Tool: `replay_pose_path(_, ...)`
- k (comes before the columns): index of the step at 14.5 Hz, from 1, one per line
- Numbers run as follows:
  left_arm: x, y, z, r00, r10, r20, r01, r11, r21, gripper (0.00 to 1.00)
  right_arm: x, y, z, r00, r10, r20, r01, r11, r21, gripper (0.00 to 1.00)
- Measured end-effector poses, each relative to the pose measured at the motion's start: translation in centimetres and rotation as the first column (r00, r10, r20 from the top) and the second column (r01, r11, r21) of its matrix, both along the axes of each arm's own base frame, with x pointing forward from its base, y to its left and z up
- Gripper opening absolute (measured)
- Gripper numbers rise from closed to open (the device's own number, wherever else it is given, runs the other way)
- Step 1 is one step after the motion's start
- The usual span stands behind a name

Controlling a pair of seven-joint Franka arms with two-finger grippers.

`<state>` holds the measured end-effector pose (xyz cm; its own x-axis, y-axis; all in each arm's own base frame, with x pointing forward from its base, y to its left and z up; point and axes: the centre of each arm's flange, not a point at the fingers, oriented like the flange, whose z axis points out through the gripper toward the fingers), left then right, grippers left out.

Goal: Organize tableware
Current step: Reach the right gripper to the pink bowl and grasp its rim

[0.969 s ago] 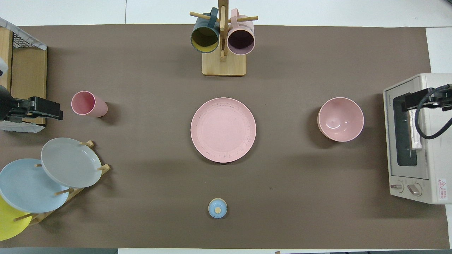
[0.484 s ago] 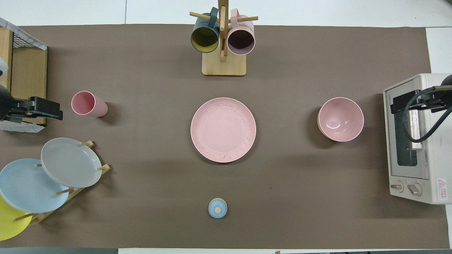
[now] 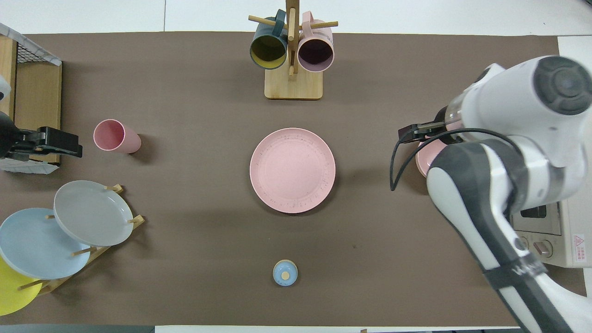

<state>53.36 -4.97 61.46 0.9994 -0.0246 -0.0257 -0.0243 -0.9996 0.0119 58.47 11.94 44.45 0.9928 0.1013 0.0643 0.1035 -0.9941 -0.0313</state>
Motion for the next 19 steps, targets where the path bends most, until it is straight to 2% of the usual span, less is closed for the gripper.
replay_pose_path(2,0.0,0.0,0.0,1.000,0.000,0.000,0.000,1.000,0.000,1.00,-0.4,-0.3,-5.9,1.000,-0.007,0.002,0.007,1.000,-0.004,1.00)
replay_pose_path(4,0.0,0.0,0.0,1.000,0.000,0.000,0.000,1.000,0.000,1.00,-1.6,-1.0,-9.7,1.000,-0.015,-0.006,0.015,1.000,-0.009,1.00)
replay_pose_path(7,0.0,0.0,0.0,1.000,0.000,0.000,0.000,1.000,0.000,1.00,-2.1,-1.3,-10.6,1.000,0.000,-0.015,0.000,0.999,-0.034,1.00)
replay_pose_path(9,0.0,0.0,0.0,1.000,0.000,0.000,0.000,1.000,0.000,1.00,-2.2,-1.5,-10.6,1.000,0.003,-0.015,-0.004,0.999,-0.040,0.94)
replay_pose_path(13,0.0,0.0,0.0,1.000,0.000,0.000,0.000,1.000,0.000,1.00,-2.7,-1.9,-11.5,0.998,0.048,-0.030,-0.051,0.994,-0.094,0.44)
replay_pose_path(16,0.0,0.0,0.0,1.000,0.000,-0.001,0.000,1.000,0.000,1.00,-2.8,-1.7,-11.5,0.997,0.061,-0.047,-0.066,0.992,-0.109,0.13)
replay_pose_path(17,0.0,0.0,0.0,1.000,0.000,-0.001,0.000,1.000,0.000,1.00,-2.7,-1.7,-11.0,0.996,0.066,-0.055,-0.072,0.990,-0.118,0.04)
replay_pose_path(19,0.0,0.0,0.0,1.000,0.001,-0.001,-0.001,1.000,0.000,1.00,-2.2,-0.8,-9.4,0.994,0.077,-0.072,-0.085,0.989,-0.125,0.04)
